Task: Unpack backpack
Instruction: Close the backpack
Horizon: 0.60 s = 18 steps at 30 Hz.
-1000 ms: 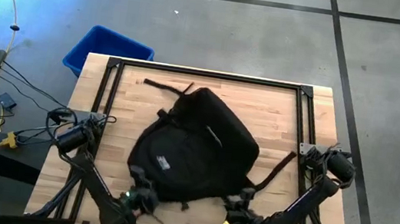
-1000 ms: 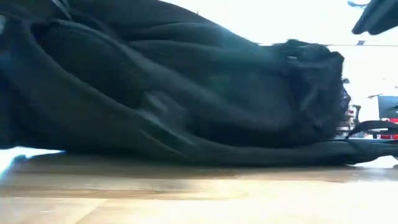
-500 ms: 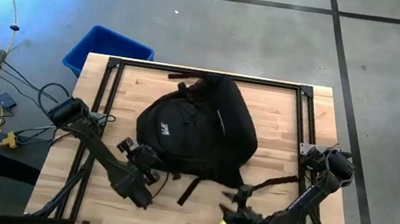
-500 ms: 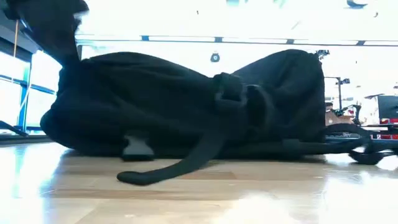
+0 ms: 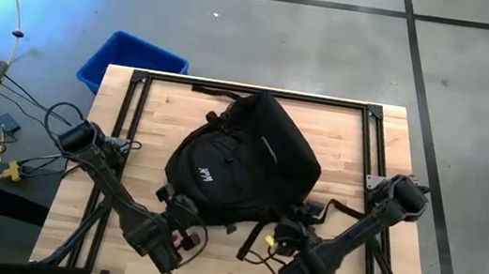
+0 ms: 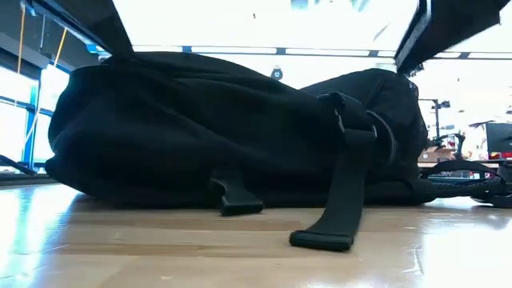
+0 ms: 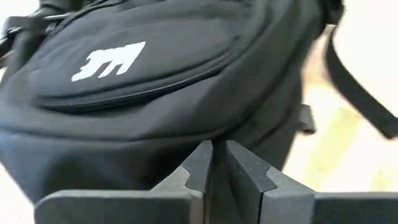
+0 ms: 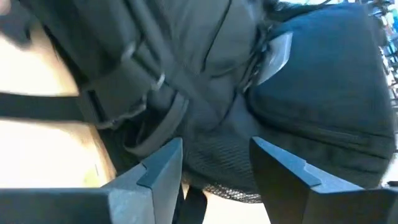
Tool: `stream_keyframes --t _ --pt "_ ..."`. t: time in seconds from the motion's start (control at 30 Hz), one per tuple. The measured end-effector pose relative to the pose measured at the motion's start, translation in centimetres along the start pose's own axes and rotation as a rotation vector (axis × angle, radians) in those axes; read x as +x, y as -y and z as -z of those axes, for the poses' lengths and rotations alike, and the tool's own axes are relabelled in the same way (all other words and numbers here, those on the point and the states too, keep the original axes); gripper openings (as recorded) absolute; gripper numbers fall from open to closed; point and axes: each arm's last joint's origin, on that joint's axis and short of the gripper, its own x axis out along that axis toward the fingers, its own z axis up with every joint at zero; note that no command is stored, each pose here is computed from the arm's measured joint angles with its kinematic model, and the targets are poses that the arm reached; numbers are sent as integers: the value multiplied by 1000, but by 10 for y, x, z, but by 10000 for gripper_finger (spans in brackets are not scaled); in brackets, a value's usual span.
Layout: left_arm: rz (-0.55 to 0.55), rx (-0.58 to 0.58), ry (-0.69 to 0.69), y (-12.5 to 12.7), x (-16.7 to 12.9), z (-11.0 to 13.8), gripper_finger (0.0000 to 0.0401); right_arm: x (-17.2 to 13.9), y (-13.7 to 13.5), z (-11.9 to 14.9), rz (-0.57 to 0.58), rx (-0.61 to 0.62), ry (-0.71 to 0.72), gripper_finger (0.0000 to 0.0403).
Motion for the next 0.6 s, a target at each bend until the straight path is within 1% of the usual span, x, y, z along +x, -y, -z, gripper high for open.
stream_keyframes --t 0.07,0.17,0.2,0.27,0.37,0.4,0.47,0.53,0.6 --pt "2 34 -13 1 3 -1 13 11 -1 6 22 -15 -37 163" --pt "-26 66 -51 -3 6 1 2 22 7 19 117 0 -89 156" --pt "-64 78 -60 -8 6 4 2 25 9 23 147 5 -104 154" --pt "-191 89 -77 -24 9 12 1 31 11 32 185 8 -129 150" --pt "-402 42 -127 -50 15 27 0 39 9 42 196 -10 -166 149" --pt "-444 10 -158 -55 19 34 0 41 8 45 190 -6 -170 149" --pt "-451 -13 -175 -62 24 42 0 44 4 48 174 3 -164 149" --pt "-413 -47 -174 -58 20 41 0 44 3 49 172 -11 -151 149" --pt "-376 -56 -170 -52 10 36 0 45 2 48 162 -14 -136 149"
